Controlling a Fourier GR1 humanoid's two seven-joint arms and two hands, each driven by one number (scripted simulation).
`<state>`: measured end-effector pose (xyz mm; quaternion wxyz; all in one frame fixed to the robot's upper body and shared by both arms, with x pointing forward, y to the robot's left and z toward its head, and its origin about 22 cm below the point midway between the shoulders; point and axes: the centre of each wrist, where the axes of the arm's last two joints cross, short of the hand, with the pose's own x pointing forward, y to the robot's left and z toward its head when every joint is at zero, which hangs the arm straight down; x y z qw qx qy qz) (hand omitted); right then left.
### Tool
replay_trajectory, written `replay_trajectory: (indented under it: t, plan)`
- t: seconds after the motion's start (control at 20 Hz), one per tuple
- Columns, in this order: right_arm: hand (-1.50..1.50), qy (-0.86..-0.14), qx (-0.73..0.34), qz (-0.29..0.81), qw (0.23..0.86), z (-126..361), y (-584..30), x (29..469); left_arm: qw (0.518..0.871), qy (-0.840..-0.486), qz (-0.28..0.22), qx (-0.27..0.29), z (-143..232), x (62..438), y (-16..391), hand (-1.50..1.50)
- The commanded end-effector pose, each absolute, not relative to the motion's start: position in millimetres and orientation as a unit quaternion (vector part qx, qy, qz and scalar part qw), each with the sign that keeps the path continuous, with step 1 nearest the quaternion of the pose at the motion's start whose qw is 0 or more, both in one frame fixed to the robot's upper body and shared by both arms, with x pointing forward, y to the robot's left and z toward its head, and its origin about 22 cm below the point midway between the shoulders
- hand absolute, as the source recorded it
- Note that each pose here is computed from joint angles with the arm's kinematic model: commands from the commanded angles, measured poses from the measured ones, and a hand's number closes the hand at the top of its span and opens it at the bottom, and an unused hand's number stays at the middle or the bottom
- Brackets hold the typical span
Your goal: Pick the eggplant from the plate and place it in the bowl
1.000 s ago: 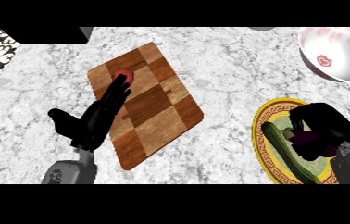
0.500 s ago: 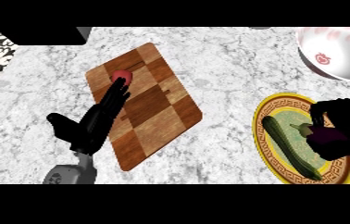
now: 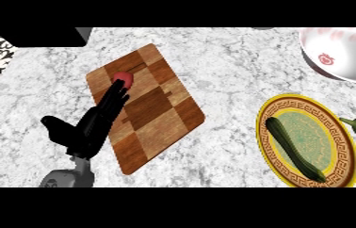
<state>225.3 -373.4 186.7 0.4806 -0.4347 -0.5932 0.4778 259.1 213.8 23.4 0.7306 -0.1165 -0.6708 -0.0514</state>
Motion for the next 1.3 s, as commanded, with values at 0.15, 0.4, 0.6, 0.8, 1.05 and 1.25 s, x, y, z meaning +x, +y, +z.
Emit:
replay_trajectory:
  t: [0.15,0.4,0.6,0.8,1.05,1.25]
  plan:
    - [1.50,-0.621,-0.461,0.420,0.474,237.7,-393.1,209.7,0.729,-0.671,-0.056,-0.127,14.9,245.3,206.7,0.00]
    - [1.50,-0.631,-0.457,0.395,0.487,258.1,-396.4,246.8,0.724,-0.675,-0.067,-0.121,19.4,254.5,180.6,0.00]
    - [1.50,-0.631,-0.478,0.364,0.491,255.6,-414.7,276.7,0.722,-0.678,-0.062,-0.124,22.4,272.3,196.8,0.00]
    - [1.50,-0.628,-0.470,0.351,0.511,262.8,-409.3,318.1,0.726,-0.672,-0.066,-0.133,29.1,265.7,202.1,0.00]
    - [1.50,-0.634,-0.468,0.343,0.511,229.8,-433.3,352.0,0.720,-0.678,-0.072,-0.131,20.0,264.8,187.0,0.00]
    - [1.50,-0.623,-0.491,0.340,0.504,233.0,-446.8,374.4,0.726,-0.670,-0.071,-0.139,25.7,269.0,195.5,0.00]
